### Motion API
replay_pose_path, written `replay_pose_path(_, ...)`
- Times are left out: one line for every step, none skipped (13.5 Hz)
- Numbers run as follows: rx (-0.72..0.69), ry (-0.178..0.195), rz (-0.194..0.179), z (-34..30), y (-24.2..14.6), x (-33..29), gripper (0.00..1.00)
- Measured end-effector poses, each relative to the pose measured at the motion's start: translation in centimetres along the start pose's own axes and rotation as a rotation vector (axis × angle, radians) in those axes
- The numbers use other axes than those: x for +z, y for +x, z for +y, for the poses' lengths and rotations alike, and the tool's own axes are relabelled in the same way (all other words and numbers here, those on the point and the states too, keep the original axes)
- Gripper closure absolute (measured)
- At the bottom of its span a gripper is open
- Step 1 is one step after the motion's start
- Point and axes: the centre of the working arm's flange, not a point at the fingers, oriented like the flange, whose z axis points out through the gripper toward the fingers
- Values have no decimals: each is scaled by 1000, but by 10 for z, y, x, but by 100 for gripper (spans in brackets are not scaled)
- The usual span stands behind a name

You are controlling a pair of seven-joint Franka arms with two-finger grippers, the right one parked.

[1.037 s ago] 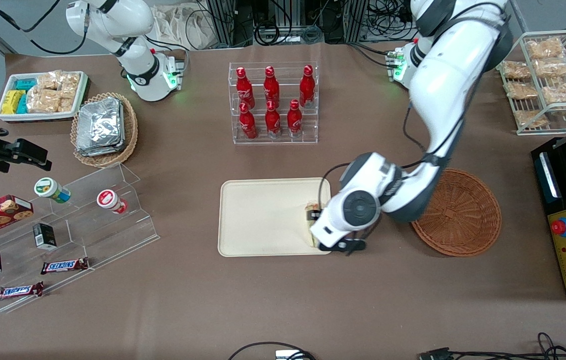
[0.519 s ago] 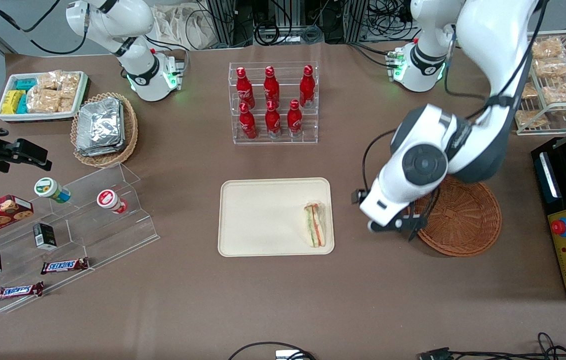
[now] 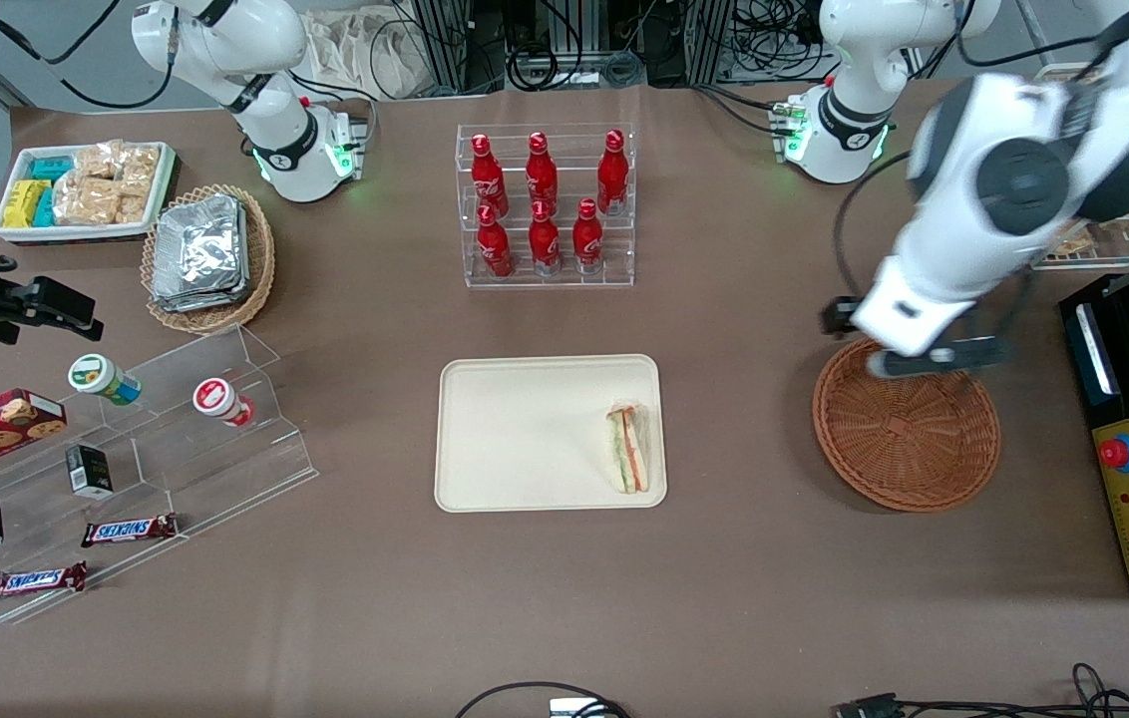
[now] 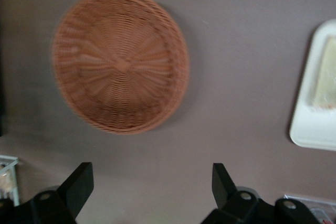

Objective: Place sandwich from basket to tray

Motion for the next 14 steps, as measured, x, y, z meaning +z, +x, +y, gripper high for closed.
replay_pose_path(-41,-1,-11,-30,9,-10,0)
replay_pose_path(-63,-2,-27,-54,15,-14,0)
replay_pose_path(-69,-8,-33,-68,20,-14,0)
replay_pose_path(-77,-18,-34,-76,23,-13,0)
replay_pose_path(-87,-28,-29,-81,26,-12,0)
replay_pose_path(-96,-33,-23,-85,28,-11,0)
replay_pose_path(-106,-35,-22,-90,29,-9,0)
replay_pose_path(-120,-47,-24,-99,31,-7,0)
replay_pose_path(-132,-72,-26,-108,33,-4,0)
replay_pose_path(-139,-94,-27,-114,33,0,0)
replay_pose_path(-137,-98,-30,-117,31,4,0)
replay_pose_path(-114,-97,-33,-117,28,5,0)
replay_pose_path(-78,-99,-26,-118,28,3,0)
replay_pose_path(-60,-101,-20,-124,30,0,0)
